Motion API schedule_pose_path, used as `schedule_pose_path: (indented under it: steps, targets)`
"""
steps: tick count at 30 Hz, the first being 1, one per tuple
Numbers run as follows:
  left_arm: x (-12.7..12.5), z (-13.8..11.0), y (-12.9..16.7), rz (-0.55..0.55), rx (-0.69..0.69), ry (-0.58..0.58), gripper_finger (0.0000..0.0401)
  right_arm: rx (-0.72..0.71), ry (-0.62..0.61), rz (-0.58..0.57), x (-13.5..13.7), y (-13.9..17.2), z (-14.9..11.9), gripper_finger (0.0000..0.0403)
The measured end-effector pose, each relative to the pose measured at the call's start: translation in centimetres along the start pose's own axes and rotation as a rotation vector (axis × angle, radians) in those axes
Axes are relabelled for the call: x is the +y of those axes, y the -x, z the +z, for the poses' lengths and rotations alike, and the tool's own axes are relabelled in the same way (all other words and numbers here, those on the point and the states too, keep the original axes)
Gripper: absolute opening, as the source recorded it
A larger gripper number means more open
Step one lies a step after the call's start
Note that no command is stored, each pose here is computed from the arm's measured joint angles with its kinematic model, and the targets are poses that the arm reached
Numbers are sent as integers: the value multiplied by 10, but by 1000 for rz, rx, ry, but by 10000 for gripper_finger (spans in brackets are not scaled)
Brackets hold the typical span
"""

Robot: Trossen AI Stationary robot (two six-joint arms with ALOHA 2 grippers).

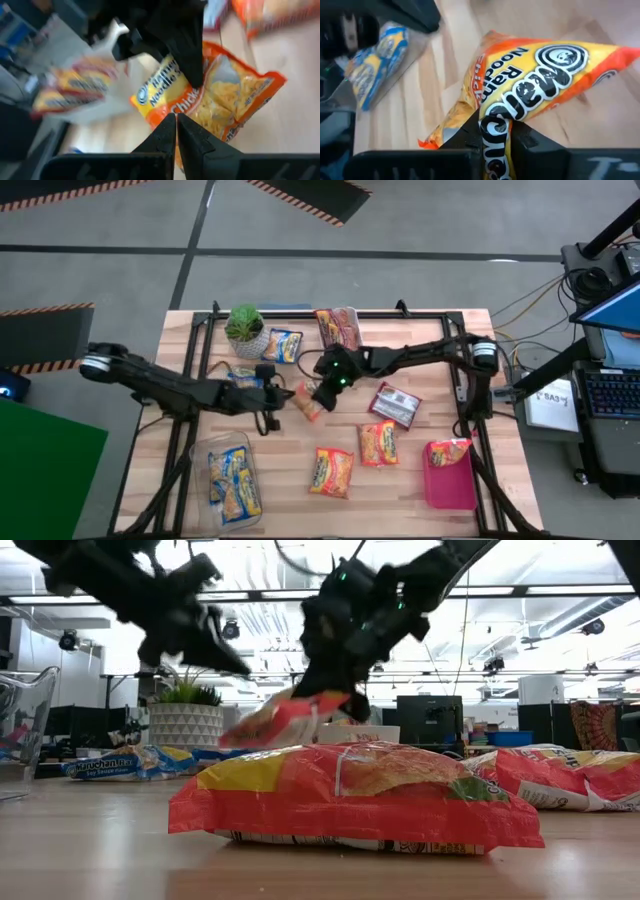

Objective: Sort Maruchan noodles
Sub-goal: Put the left orange noodle pack into the pink bin

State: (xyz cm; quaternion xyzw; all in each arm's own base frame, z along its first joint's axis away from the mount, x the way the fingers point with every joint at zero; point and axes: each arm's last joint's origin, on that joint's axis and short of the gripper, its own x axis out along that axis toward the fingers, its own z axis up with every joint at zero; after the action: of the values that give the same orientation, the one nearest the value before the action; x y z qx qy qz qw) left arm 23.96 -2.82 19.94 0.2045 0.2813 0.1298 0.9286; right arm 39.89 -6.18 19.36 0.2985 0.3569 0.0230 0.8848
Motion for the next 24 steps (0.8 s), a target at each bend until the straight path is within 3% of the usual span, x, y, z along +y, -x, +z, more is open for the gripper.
schedule_pose_path:
  steps: [10, 18, 24]
  targets:
    - [33, 22, 45, 79, -248, 41, 0, 17, 212, 3, 43, 76, 6, 30]
    - [38, 26, 52, 100, -293, 45, 0, -14, 232, 52, 84, 138, -5, 30]
    - [38, 26, 50, 104, -291, 24, 0, 115, 136, 83, 112, 155, -33, 30]
